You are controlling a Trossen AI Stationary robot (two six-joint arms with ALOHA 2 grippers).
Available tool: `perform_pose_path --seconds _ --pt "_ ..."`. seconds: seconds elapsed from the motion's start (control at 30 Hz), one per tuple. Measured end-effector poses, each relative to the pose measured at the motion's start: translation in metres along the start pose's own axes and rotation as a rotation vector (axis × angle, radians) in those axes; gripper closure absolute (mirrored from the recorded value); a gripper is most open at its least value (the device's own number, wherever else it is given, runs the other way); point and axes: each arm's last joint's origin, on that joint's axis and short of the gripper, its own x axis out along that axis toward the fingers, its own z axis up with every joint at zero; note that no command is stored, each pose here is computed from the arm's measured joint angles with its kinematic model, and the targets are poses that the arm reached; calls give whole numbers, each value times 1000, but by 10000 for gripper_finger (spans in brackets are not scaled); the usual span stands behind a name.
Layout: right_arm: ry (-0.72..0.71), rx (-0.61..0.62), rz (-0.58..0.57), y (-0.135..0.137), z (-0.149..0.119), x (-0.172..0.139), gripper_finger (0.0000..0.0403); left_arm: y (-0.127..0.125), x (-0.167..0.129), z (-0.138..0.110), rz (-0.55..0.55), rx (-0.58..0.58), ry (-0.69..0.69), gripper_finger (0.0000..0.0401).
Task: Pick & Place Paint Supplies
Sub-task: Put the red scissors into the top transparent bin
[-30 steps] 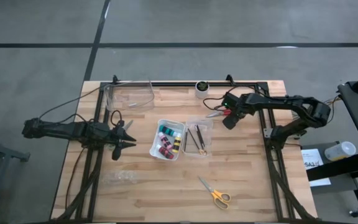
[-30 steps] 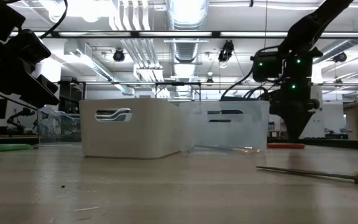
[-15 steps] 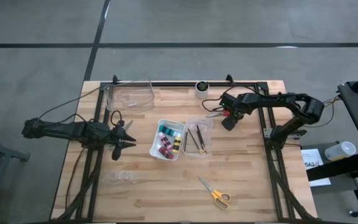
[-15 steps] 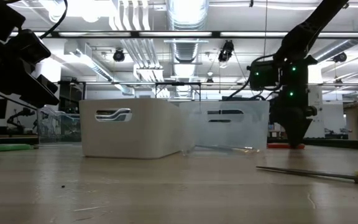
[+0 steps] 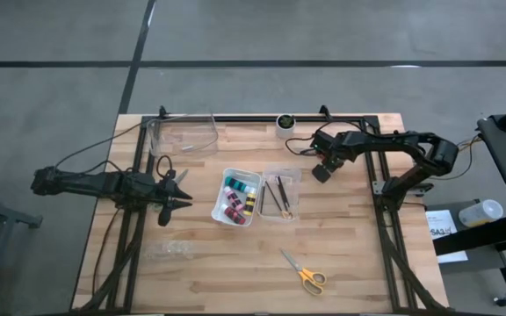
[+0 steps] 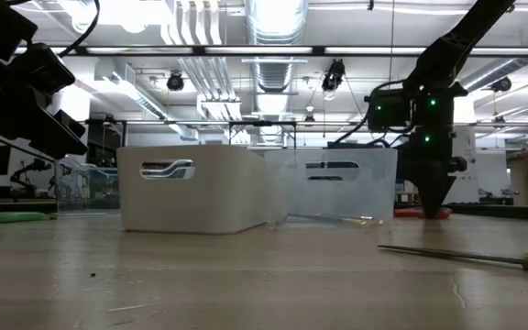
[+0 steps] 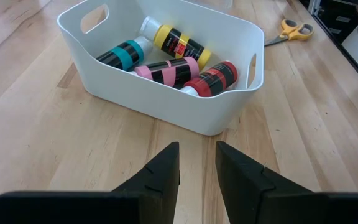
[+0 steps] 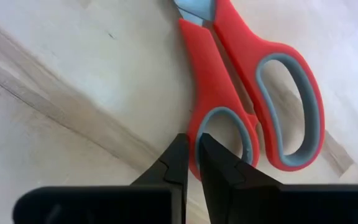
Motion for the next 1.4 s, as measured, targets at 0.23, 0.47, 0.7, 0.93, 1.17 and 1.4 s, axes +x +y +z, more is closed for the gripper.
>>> perform_pose_path --seconds 0.23,0.47,0.7,0.93,1.17,1.4 --pt "-2 14 -5 0 -1 0 381 0 0 0 0 0 0 293" --pt "-36 39 5 -2 -2 -10 381 0 0 0 0 0 0 293" --pt "-166 68 55 -6 -6 -39 381 0 0 0 0 0 0 293" --pt "-297 80 133 0 -18 -70 381 0 0 0 0 0 0 293" --pt "-394 40 195 15 -28 -94 381 0 0 0 0 0 0 293" --pt "-494 -31 222 23 -4 -126 381 0 0 0 0 0 0 293"
